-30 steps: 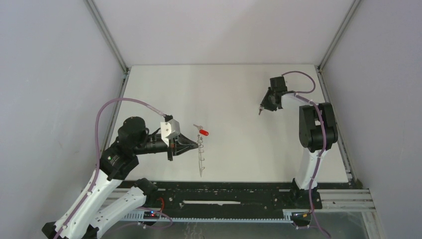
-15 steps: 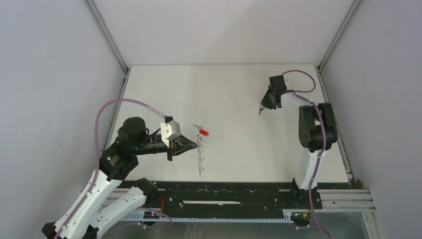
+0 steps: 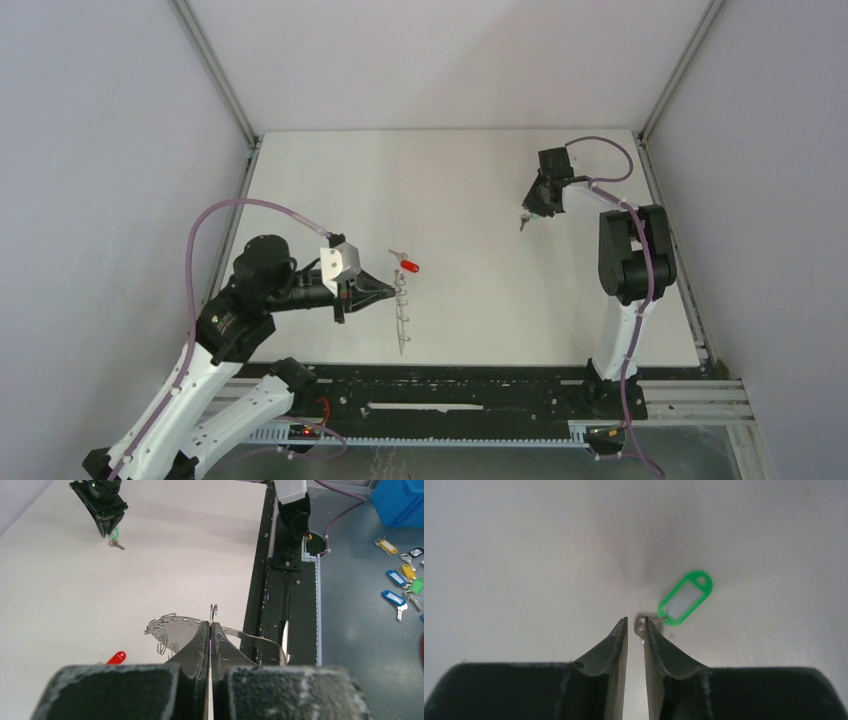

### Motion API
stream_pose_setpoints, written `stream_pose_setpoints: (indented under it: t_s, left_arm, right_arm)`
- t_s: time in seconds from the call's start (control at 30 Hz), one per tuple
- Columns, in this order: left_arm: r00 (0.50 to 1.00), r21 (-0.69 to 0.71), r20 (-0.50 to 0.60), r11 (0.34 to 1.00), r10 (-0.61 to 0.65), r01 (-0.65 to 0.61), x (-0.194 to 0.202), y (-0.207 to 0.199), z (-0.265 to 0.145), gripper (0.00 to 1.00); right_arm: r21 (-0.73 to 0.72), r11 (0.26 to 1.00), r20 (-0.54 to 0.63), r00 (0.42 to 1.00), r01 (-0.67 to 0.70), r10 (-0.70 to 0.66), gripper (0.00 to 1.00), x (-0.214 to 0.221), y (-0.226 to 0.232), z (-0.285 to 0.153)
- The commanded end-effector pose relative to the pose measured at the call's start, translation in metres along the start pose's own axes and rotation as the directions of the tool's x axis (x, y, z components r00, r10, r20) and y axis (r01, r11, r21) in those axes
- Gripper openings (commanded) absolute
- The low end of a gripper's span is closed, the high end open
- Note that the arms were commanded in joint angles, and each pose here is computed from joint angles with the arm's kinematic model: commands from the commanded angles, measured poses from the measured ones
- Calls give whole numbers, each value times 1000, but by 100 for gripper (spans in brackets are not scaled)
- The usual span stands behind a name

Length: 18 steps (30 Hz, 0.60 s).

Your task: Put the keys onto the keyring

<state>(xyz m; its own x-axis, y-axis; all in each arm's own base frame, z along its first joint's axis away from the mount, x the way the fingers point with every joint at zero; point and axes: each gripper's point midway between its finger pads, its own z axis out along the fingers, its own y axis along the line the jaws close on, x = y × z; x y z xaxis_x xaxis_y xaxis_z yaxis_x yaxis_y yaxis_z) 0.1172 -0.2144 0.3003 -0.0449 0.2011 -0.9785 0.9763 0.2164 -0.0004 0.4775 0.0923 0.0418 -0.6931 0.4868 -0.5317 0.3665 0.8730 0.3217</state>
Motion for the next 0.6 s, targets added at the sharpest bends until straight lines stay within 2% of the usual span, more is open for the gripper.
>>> stream_pose_setpoints:
  t_s: [0.0, 0.37, 0.57]
  left_arm:
    - [993, -14, 71, 996, 94, -94, -32, -2, -10, 0]
    - [992, -14, 69, 994, 106, -106, -32, -2, -10, 0]
    - [992, -25, 67, 994, 108, -106, -31, 0, -11, 0]
  right_arm:
    - [18, 1000, 13, 1000, -1, 0, 26, -4, 5, 3]
    - [59, 998, -8, 1000, 4, -4, 31, 3, 1, 7]
    - [63, 998, 1, 1000, 10, -10, 19, 4, 0, 8]
